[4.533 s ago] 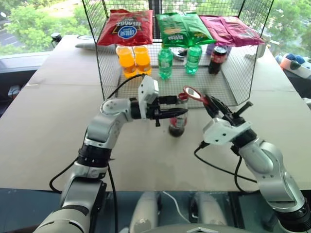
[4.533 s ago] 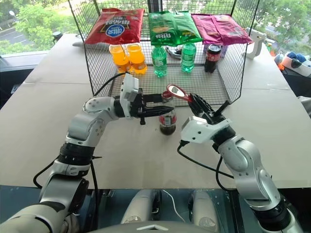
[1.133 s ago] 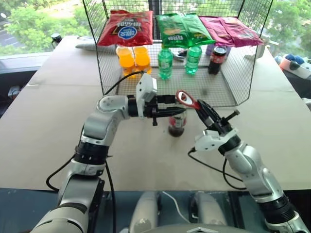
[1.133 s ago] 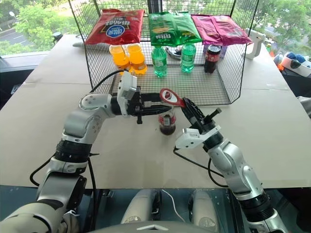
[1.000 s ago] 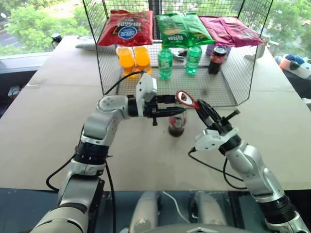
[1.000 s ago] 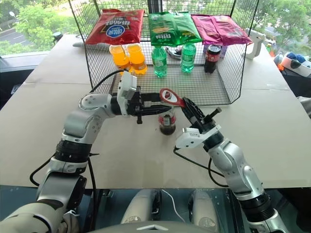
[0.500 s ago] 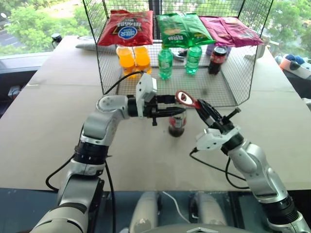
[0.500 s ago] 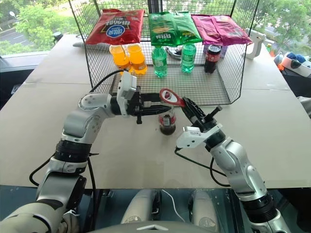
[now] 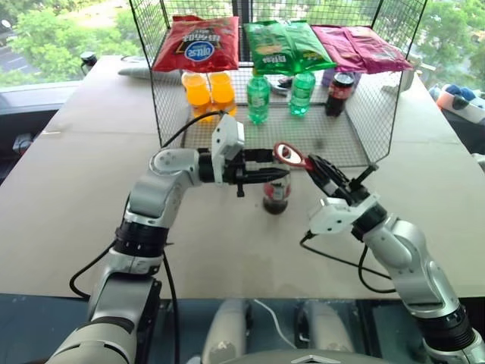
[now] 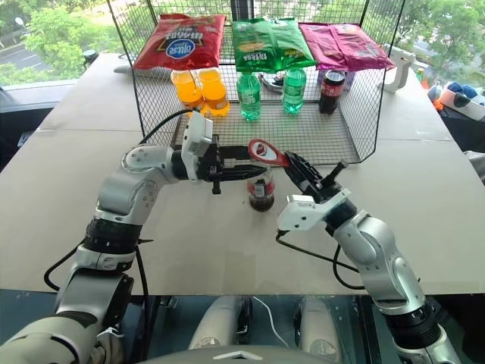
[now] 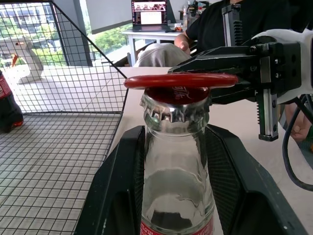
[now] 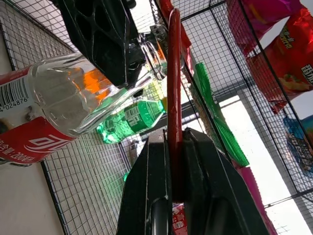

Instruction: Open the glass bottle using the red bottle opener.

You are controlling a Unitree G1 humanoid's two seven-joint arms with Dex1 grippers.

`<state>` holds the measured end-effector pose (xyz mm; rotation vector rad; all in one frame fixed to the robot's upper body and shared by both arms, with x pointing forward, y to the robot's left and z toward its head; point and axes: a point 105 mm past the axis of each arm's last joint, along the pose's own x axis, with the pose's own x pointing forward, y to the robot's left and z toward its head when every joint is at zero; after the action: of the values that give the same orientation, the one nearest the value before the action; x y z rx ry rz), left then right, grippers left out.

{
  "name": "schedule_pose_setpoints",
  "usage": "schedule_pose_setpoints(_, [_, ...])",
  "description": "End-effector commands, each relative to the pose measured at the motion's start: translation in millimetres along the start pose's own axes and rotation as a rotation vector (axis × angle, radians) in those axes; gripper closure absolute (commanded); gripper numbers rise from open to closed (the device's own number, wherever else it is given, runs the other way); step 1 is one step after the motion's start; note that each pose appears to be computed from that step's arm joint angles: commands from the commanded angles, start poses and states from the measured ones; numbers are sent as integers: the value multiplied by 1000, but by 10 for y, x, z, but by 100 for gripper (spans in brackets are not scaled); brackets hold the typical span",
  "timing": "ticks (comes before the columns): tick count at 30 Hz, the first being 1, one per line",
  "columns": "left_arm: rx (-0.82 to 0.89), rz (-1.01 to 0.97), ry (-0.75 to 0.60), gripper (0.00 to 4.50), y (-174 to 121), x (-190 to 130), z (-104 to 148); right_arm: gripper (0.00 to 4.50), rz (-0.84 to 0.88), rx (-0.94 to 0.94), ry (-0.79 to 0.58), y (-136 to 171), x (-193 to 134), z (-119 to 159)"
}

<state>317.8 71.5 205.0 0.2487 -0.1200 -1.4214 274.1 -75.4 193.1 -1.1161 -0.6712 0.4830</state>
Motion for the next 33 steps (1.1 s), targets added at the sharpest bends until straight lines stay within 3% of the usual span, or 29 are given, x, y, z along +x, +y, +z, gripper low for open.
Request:
schedule_pose_setpoints(1, [39, -34, 8, 299, -55, 37, 41, 450, 54, -17, -14, -66, -12, 48])
schedule_pose_setpoints(18, [42, -45, 12, 299, -71, 44, 18, 450, 150, -50, -25, -351, 63, 174])
schedule_pose_setpoints(33, [50, -59, 17, 299, -75, 60, 20, 450, 214, -65, -14, -424, 28, 195])
